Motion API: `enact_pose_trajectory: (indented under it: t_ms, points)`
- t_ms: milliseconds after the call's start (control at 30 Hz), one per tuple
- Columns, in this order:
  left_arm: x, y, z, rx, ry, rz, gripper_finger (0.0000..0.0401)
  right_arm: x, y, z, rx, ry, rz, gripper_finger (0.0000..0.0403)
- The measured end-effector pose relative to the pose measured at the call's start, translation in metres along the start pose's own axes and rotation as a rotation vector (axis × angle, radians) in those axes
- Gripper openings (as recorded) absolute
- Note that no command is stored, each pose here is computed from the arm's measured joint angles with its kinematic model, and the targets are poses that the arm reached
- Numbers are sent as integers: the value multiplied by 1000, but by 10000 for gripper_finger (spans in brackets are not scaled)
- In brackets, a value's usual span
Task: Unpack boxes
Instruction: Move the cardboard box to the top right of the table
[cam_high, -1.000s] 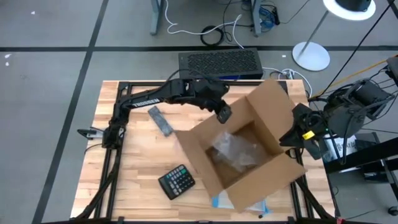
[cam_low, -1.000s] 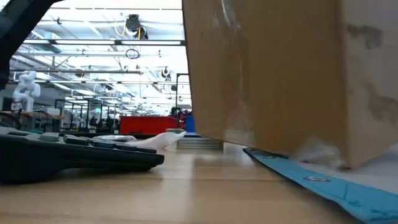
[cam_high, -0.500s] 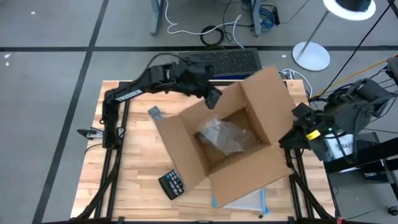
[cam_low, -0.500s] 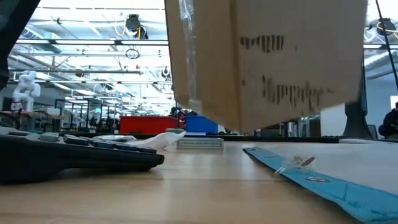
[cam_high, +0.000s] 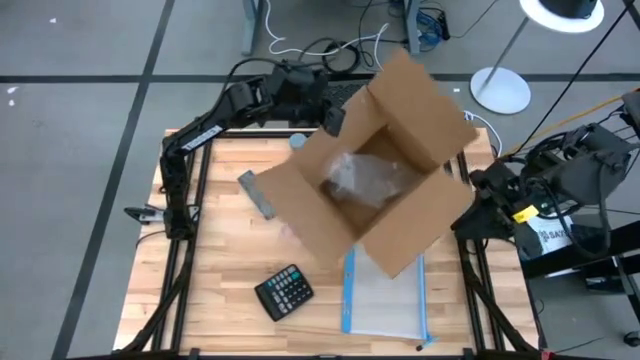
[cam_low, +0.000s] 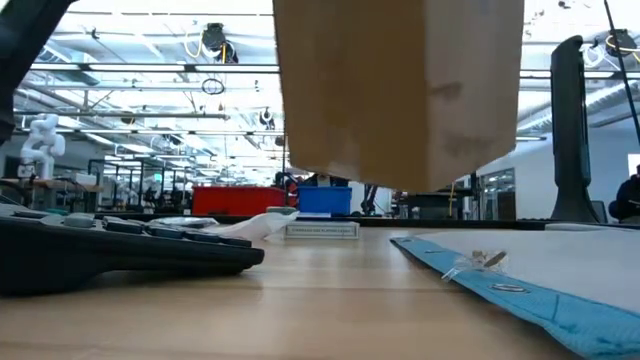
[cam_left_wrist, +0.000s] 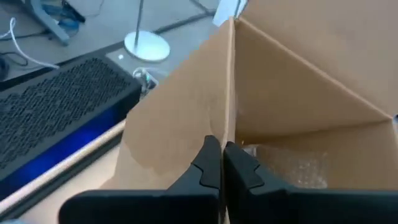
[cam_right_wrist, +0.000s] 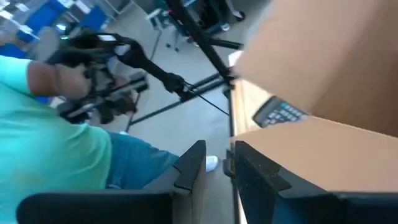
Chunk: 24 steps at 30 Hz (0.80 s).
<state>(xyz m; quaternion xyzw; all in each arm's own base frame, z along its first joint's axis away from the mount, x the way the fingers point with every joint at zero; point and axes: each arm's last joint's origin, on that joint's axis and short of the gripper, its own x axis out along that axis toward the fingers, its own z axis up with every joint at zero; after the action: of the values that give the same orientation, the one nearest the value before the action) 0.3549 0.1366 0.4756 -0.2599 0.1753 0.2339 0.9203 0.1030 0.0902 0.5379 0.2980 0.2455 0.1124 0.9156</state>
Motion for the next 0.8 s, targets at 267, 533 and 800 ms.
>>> enact_pose_trajectory:
  t_ms: [267,533,800]
  points:
    - [34,20,9,-114,-56,5,0,7,7,-11,5,71,-3,75]
    - [87,33,-10,-309,5,73,0,16,17,-19,-6,87,-3,75]
    - [95,32,-7,-306,-52,51,31,15,23,-26,-24,63,-16,75]
